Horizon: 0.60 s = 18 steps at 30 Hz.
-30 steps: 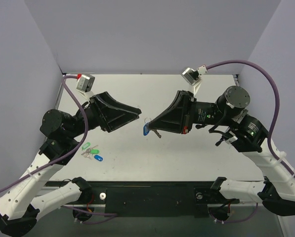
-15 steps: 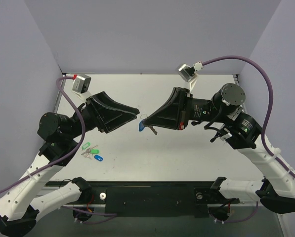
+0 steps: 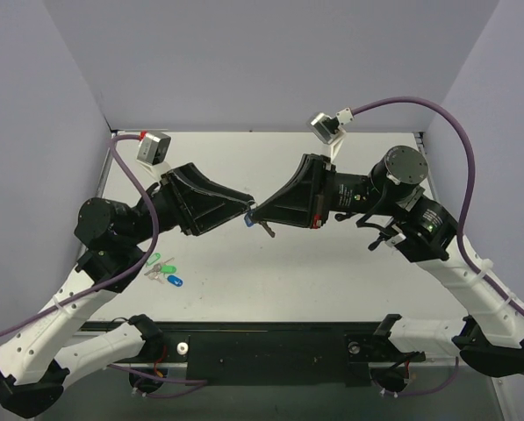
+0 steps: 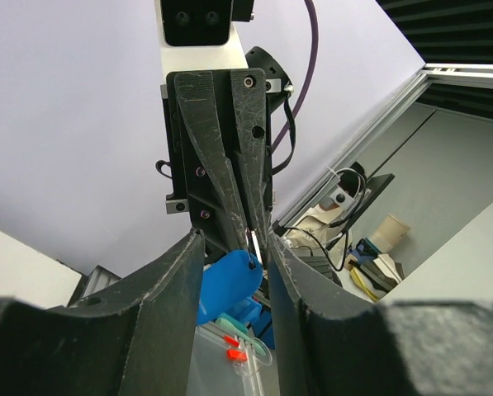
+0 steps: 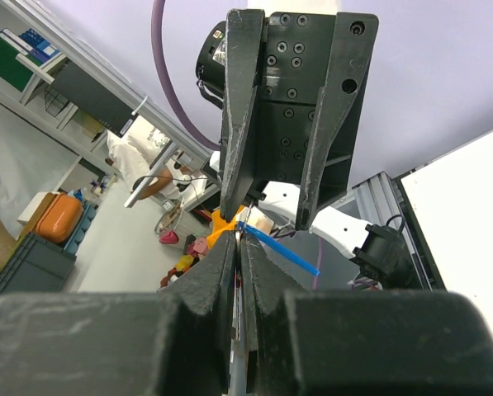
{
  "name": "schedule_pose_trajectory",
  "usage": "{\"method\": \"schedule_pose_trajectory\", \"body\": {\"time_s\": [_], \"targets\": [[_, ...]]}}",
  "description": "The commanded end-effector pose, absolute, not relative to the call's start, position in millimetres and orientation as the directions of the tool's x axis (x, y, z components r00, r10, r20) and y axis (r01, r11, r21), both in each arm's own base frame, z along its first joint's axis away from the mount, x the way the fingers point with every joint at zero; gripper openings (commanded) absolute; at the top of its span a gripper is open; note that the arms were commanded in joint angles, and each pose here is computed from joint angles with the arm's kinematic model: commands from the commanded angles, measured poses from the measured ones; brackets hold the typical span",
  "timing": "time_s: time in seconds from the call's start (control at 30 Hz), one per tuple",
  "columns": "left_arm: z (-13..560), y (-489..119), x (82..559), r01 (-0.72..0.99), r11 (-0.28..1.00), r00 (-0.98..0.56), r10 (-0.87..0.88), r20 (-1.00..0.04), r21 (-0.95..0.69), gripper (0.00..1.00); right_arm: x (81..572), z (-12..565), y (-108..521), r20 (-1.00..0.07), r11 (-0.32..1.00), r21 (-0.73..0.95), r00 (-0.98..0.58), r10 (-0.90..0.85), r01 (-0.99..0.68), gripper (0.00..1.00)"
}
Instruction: Remove the keys from the keyring
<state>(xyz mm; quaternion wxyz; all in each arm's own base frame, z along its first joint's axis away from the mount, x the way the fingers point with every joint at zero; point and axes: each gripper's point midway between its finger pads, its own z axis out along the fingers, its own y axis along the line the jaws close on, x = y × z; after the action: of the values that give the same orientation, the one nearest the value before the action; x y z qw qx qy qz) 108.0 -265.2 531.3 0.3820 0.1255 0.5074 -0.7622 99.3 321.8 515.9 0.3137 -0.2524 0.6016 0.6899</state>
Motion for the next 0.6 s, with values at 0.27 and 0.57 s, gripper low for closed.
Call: {"method": "schedule_pose_trajectory", "body": {"time_s": [0.27, 0.57], "targets": [[546.1, -263.7, 101.5, 0.743, -0.223, -0.647, -0.481, -0.592, -0.631, 0.12, 99.5, 532.4, 319.6, -0.750, -0.118, 0.626, -0.637, 0.177, -0.770, 0.00], [546.6, -262.3, 99.0, 0.750, -0.216, -0.639, -0.479, -0.602, -0.625, 0.00, 102.5, 528.7, 319.2, -0.748, -0.108, 0.631, -0.640, 0.179, -0.768, 0.00]]}}
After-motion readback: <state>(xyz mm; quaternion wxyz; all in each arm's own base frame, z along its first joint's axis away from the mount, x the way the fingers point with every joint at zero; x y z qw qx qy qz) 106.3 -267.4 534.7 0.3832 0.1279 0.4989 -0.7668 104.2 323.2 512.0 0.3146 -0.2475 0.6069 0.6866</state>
